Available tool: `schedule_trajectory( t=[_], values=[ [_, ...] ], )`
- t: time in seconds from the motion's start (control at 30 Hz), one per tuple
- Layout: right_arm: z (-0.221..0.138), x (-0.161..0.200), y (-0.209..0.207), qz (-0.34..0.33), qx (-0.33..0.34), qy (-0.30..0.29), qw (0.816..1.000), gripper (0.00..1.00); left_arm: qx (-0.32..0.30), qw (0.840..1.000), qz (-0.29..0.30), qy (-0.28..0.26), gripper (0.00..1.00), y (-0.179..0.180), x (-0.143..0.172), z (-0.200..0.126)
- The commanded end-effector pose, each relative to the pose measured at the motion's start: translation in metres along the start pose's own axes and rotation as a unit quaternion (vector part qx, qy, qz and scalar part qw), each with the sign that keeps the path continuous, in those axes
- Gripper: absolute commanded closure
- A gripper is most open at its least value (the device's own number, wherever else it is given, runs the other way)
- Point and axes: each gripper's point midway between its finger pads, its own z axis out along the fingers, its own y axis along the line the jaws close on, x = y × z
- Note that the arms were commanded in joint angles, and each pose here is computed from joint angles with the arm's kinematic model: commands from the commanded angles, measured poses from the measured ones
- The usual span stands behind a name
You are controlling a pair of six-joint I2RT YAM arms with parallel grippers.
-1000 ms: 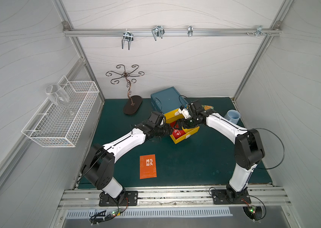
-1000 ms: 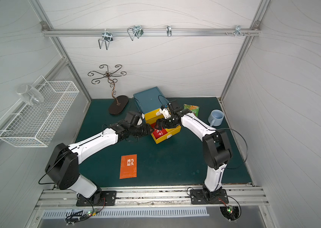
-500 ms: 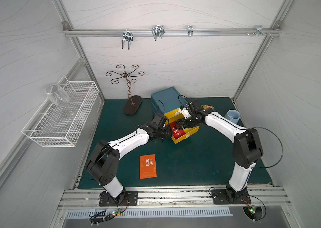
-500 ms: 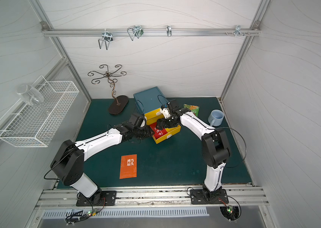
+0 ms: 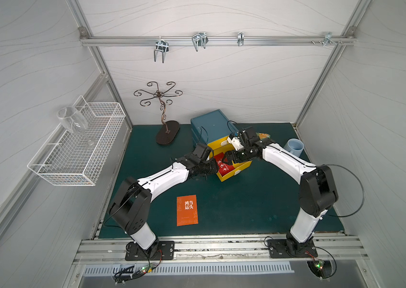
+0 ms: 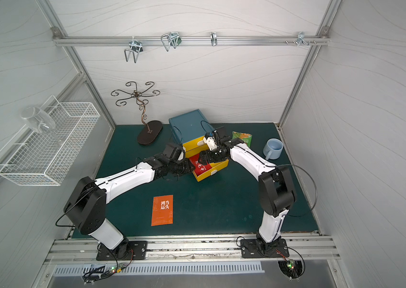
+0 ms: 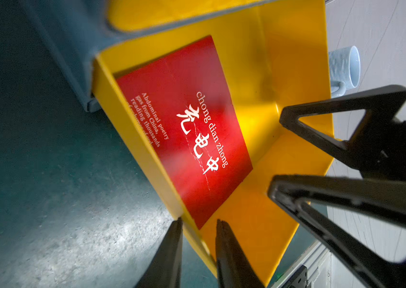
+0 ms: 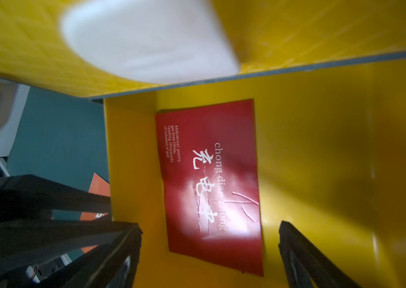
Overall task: Take the postcards out of the drawer
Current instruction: Pick up the postcard from the drawer.
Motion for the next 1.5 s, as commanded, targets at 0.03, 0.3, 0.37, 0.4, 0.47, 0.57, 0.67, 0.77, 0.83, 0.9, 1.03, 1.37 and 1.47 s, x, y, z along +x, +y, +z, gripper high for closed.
schedule_trajectory(
  t=[0.03,0.3,0.37,0.4,0.47,0.57,0.67,0.77,0.83,0.9,1.03,1.37,1.47],
  values=[
    [-0.017,-0.007,0.01,-0.01,-0.005,-0.023,1.0,0.12,-0.014,1.0,0.0,-0.01,0.73,0.004,-0.005,0.003],
    [0.004,0.013,0.003,-0.01,-0.012,0.021,1.0,0.2,-0.012,1.0,0.0,-0.009,0.74,0.004,-0.004,0.003],
    [0.011,0.017,-0.001,-0.01,-0.009,0.031,0.999,0.21,-0.013,1.0,0.001,-0.009,0.74,0.005,-0.004,0.002],
    [0.014,0.018,-0.002,-0.009,-0.009,0.035,0.999,0.22,-0.013,1.0,0.0,-0.009,0.74,0.005,-0.004,0.002],
    [0.019,0.022,-0.004,-0.008,-0.009,0.043,0.999,0.23,-0.013,1.0,0.0,-0.009,0.74,0.004,-0.004,0.002],
    [0.026,0.025,-0.008,-0.008,-0.004,0.05,0.999,0.25,-0.012,1.0,0.001,-0.009,0.74,0.004,-0.004,0.002],
    [0.033,0.028,-0.012,-0.006,-0.002,0.059,0.998,0.26,-0.012,1.0,0.002,-0.008,0.75,0.004,-0.004,0.002],
    [0.037,0.029,-0.014,-0.007,-0.001,0.064,0.998,0.27,-0.012,1.0,0.003,-0.009,0.75,0.004,-0.004,0.001],
    [0.04,0.031,-0.014,-0.006,-0.003,0.067,0.998,0.27,-0.013,1.0,0.003,-0.009,0.76,0.004,-0.004,0.002],
    [0.043,0.032,-0.014,-0.005,-0.004,0.072,0.997,0.27,-0.012,1.0,0.004,-0.008,0.76,0.003,-0.005,0.002],
    [0.049,0.035,-0.014,-0.002,-0.009,0.078,0.997,0.27,-0.012,1.0,0.004,-0.005,0.76,0.003,-0.004,0.003],
    [0.059,0.038,-0.004,0.008,-0.042,0.085,0.995,0.27,-0.01,1.0,0.004,-0.001,0.78,0.002,-0.003,0.006],
    [0.062,0.04,0.0,0.013,-0.058,0.088,0.994,0.27,-0.01,1.0,0.003,0.001,0.78,0.003,-0.003,0.007]
  ],
)
